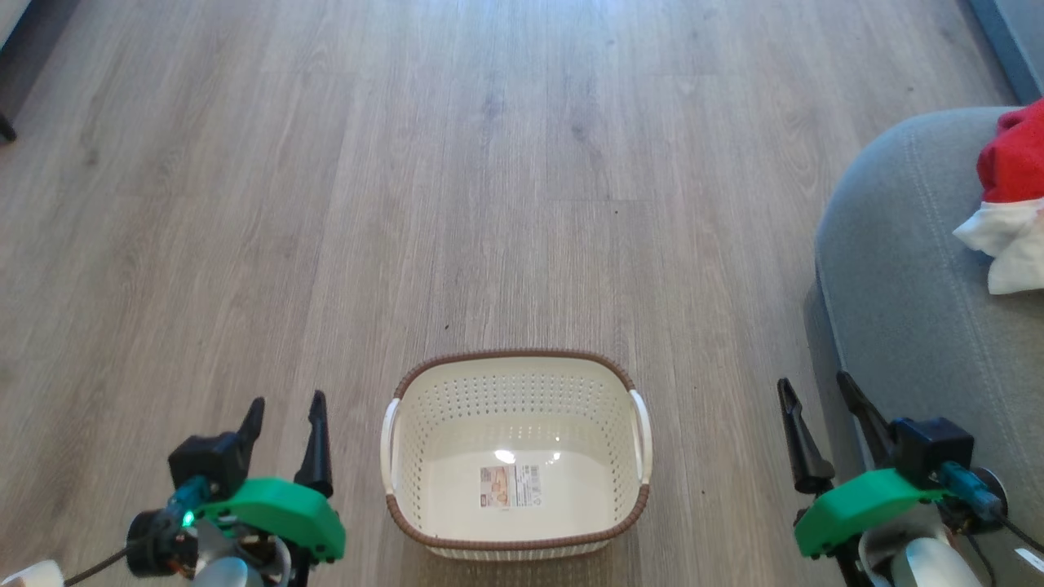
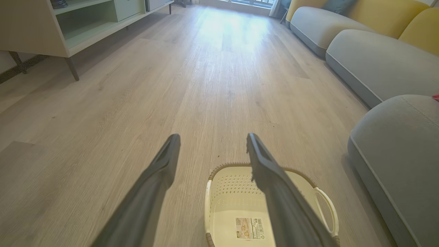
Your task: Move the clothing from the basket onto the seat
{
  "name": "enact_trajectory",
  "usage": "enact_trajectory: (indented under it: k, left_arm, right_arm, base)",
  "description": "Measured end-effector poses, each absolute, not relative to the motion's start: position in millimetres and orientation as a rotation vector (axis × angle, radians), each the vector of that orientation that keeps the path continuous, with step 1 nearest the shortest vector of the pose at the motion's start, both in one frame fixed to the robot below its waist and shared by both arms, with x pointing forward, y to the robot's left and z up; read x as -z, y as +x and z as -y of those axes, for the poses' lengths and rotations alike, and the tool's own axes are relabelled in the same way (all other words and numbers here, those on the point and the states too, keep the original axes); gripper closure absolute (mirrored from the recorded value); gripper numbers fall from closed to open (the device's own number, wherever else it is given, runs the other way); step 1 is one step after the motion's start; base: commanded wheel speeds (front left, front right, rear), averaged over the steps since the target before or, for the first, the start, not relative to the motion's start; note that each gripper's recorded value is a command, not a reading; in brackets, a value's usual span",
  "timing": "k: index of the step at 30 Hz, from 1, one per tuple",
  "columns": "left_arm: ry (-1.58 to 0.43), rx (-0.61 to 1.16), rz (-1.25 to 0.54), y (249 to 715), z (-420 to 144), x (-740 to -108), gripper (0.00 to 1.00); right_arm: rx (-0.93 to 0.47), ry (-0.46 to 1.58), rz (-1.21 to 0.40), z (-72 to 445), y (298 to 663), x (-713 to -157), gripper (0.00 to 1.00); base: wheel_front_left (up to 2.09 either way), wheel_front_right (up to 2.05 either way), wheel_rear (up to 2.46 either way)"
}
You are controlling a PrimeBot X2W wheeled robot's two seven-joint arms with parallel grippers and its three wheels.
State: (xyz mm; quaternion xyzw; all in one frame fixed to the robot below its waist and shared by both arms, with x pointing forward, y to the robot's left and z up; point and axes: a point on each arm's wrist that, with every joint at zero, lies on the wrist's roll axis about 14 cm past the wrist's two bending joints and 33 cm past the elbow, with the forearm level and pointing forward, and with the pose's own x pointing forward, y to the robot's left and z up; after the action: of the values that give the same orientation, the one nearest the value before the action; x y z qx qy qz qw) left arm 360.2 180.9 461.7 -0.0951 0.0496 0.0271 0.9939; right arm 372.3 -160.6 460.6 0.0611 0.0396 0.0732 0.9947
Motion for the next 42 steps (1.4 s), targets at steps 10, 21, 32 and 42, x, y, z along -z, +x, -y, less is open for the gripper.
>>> enact_trajectory:
  k: [10, 21, 32, 42]
  left_arm:
    - [-0.206, -0.051, -0.170, 348, -176, -438, 1.00]
    - [-0.309, -0.069, -0.212, 345, -175, -431, 1.00]
    - [-0.426, -0.098, -0.234, 346, -179, -429, 1.00]
    - [-0.539, -0.116, -0.243, 348, -182, -429, 1.00]
  right_arm:
    - [-0.121, 0.129, -0.181, 164, 351, -429, 1.00]
    - [-0.076, 0.235, -0.208, 170, 348, -425, 1.00]
    - [-0.027, 0.357, -0.213, 177, 349, -426, 1.00]
    - [0.011, 0.471, -0.210, 181, 351, -429, 1.00]
  base:
    - [0.00, 0.00, 0.00]
    - [0.00, 0.00, 0.00]
    - [0.00, 0.00, 0.00]
    - [0.00, 0.00, 0.00]
